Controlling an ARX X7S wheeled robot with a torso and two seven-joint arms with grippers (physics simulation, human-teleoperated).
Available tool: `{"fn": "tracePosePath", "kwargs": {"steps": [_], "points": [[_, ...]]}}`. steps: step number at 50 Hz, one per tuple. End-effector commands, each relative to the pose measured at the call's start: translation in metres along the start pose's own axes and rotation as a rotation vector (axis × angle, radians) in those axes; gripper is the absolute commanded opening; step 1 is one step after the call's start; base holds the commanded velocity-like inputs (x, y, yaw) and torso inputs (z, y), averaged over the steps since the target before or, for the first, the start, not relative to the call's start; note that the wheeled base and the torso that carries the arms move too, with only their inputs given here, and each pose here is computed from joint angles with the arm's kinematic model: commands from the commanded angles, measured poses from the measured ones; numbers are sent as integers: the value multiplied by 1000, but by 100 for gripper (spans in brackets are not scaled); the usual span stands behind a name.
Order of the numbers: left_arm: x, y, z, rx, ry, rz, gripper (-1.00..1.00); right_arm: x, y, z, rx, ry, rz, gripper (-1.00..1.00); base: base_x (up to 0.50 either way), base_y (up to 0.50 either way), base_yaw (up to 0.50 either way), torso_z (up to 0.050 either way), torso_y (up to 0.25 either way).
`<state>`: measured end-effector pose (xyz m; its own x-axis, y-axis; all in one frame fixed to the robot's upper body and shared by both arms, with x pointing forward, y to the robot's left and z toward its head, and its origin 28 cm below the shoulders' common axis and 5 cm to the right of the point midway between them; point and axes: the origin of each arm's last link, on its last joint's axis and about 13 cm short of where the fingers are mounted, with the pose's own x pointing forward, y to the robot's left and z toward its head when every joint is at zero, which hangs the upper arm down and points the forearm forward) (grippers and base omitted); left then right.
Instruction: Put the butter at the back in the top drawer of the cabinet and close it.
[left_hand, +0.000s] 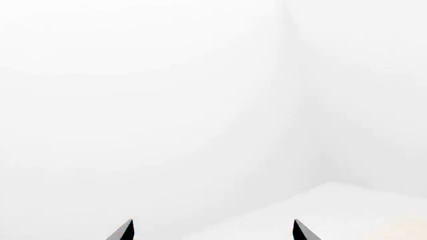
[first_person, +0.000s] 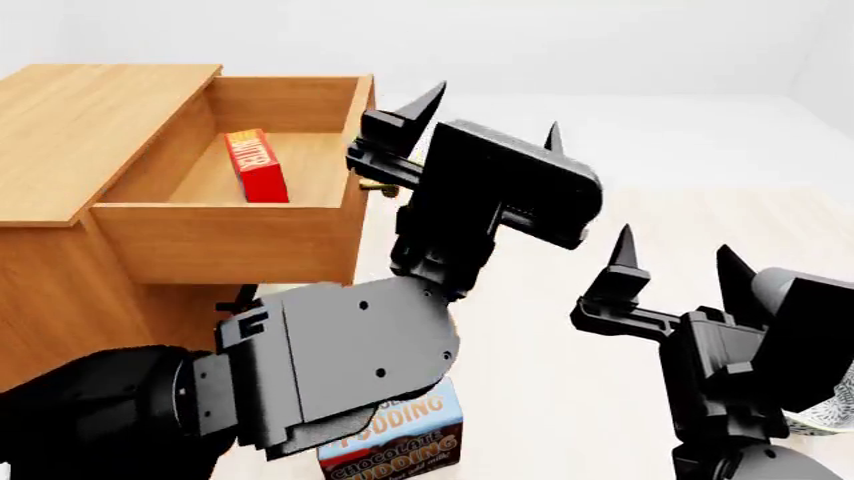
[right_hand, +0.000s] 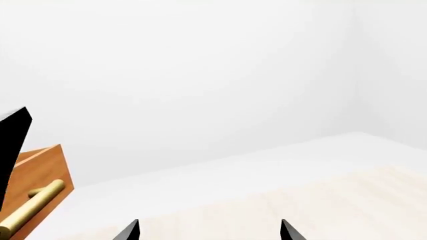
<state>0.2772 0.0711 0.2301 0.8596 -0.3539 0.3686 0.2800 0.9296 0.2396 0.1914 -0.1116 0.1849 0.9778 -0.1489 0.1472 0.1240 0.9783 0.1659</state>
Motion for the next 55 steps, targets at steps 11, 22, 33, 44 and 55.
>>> {"fn": "tracePosePath", "kwargs": {"steps": [11, 22, 33, 44, 55], "points": [[-26, -35, -40, 26, 58, -170, 100, -2, -2, -1, 0, 1, -4, 100, 0, 0, 0, 0, 0], [-15, -18, -78, 50, 180, -108, 100, -2, -3, 0, -2, 0, -7, 100, 0, 0, 0, 0, 0], [0, 19, -116, 66, 295, 48, 100, 0, -2, -4, -4, 3, -13, 100, 0, 0, 0, 0, 0], [3, 48, -125, 82, 337, 144, 100, -1, 2, -3, -8, 5, -6, 100, 0, 0, 0, 0, 0], [3, 81, -119, 90, 330, 245, 100, -4, 5, -1, -11, 1, 2, 100, 0, 0, 0, 0, 0]]}}
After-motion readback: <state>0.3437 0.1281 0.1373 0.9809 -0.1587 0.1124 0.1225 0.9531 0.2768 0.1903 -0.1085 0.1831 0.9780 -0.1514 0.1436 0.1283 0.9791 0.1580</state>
